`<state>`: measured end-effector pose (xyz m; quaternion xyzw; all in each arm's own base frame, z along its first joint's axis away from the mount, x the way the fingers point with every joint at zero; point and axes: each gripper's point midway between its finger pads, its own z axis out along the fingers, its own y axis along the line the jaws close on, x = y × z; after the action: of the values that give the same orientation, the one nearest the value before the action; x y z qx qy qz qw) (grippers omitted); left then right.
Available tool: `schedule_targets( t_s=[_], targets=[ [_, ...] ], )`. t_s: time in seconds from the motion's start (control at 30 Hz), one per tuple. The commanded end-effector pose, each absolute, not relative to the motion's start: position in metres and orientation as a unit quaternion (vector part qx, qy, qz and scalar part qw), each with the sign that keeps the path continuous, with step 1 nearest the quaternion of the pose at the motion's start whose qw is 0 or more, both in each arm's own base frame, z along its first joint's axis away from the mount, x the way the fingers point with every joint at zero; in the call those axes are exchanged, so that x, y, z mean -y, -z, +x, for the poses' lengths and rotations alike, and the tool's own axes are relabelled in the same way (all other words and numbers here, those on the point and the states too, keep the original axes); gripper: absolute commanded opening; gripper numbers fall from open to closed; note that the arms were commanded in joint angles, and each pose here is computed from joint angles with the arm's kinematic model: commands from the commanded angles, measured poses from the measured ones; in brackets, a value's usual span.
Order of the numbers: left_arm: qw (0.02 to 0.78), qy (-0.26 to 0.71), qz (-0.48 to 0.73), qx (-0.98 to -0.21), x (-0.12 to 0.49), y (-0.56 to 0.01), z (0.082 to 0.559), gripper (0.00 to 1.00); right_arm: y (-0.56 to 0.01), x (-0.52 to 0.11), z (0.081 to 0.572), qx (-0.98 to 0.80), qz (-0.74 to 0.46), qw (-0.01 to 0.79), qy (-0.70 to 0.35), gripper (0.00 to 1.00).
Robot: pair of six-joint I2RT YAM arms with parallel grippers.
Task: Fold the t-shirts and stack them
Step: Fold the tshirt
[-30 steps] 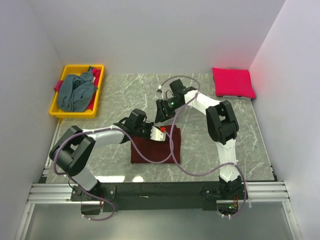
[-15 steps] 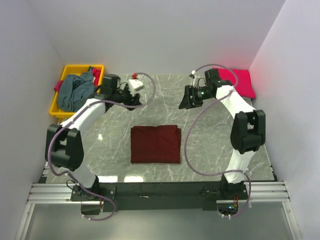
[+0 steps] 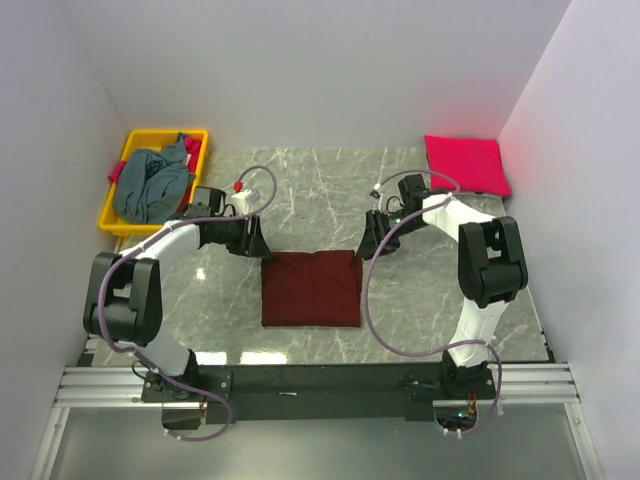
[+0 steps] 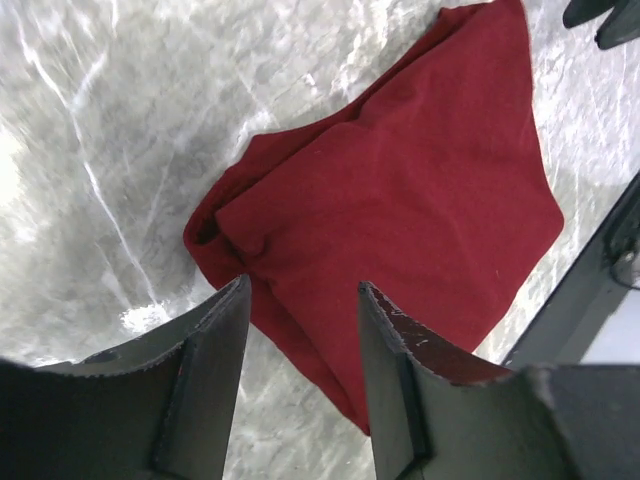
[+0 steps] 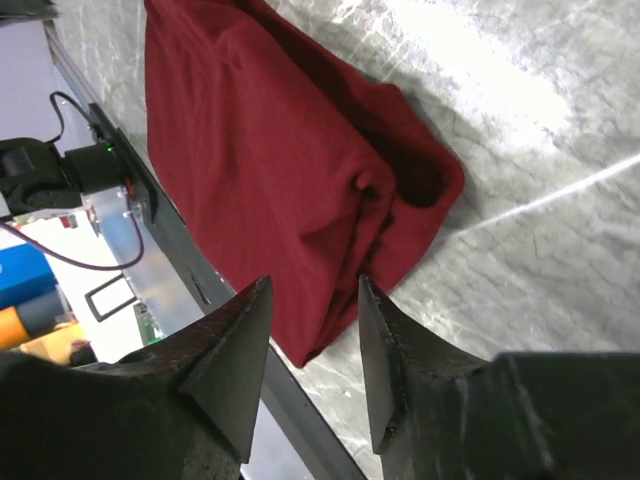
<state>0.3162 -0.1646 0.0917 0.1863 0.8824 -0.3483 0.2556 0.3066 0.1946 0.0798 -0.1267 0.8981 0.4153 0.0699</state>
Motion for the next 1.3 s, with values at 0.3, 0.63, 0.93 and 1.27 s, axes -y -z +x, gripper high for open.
schedule_targets(
  t_s=[0.3,0.63,0.93,1.27],
  targets=[
    [0.229,0.363,0.129,-0.894,0.169,-0.073,0.326,0.52,-0.071,-0.222,0.321,-0.883,-0.135,0.066,-0.444,0.46],
    [0.221,0.362,0.124,-0.897,0.171,-0.063,0.336,0.50,-0.061,-0.227,0.331,-0.886,-0.127,0.059,-0.443,0.47],
    [0.219,0.374,0.122,-0.893,0.176,-0.062,0.345,0.42,-0.058,-0.228,0.334,-0.885,-0.125,0.059,-0.445,0.39],
    [0.233,0.359,0.131,-0.894,0.170,-0.071,0.345,0.01,-0.068,-0.220,0.337,-0.887,-0.132,0.084,-0.435,0.00]
  ],
)
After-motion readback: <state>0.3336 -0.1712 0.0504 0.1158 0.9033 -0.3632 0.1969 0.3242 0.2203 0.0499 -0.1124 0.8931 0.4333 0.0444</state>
